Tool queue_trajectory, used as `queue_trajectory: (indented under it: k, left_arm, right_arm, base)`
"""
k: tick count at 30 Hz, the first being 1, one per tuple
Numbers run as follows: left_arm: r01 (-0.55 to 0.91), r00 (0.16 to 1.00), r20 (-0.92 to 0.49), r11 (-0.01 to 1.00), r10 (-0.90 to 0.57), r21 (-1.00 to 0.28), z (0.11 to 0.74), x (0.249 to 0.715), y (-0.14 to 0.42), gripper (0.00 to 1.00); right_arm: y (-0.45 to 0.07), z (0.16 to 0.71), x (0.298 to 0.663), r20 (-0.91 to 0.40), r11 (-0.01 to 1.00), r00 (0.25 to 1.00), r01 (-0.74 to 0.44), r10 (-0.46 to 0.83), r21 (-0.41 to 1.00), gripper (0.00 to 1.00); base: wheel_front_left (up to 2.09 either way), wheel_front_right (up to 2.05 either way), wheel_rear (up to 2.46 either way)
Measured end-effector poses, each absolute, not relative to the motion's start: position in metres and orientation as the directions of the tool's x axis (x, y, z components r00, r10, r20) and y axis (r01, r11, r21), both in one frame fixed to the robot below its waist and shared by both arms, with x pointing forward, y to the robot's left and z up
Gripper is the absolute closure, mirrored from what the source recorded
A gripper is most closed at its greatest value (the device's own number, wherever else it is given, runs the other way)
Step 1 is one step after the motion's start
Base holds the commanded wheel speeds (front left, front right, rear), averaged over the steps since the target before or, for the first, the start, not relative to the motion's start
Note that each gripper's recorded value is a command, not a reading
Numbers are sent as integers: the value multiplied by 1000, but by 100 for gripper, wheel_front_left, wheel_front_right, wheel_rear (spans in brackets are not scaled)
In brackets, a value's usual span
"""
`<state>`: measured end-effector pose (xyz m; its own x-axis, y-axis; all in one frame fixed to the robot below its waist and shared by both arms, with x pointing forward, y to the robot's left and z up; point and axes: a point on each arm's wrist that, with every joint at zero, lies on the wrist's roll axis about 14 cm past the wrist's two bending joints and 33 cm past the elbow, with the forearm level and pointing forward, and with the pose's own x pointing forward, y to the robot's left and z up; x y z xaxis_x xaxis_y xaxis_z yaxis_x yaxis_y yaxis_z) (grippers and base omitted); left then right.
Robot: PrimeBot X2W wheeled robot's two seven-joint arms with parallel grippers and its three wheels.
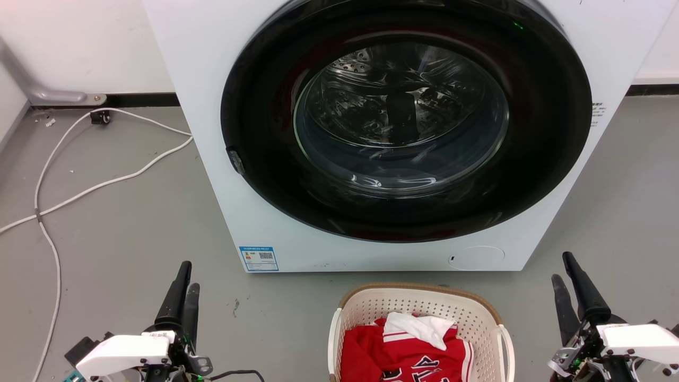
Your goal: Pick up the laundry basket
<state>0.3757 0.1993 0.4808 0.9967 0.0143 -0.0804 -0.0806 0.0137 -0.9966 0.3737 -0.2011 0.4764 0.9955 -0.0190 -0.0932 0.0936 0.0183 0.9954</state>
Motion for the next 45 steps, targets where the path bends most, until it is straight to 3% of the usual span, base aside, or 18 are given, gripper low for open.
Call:
queue_trajectory:
  k: [12,25,45]
  left_arm:
    - [-74,997,-67,251,35,-965,494,380,199,0]
    - [-80,997,-69,495,41,-865,499,377,190,0]
    - [-46,999,-12,727,52,-685,513,374,182,0]
  right_arm:
    - [-200,492,374,-51,305,998,57,-28,950,0]
    - [-185,504,371,-12,608,1000,2,12,794,0]
    - [-174,512,365,33,832,999,-54,42,552,0]
  base:
    - [0,0,0]
    - [0,0,0]
    - [0,0,0]
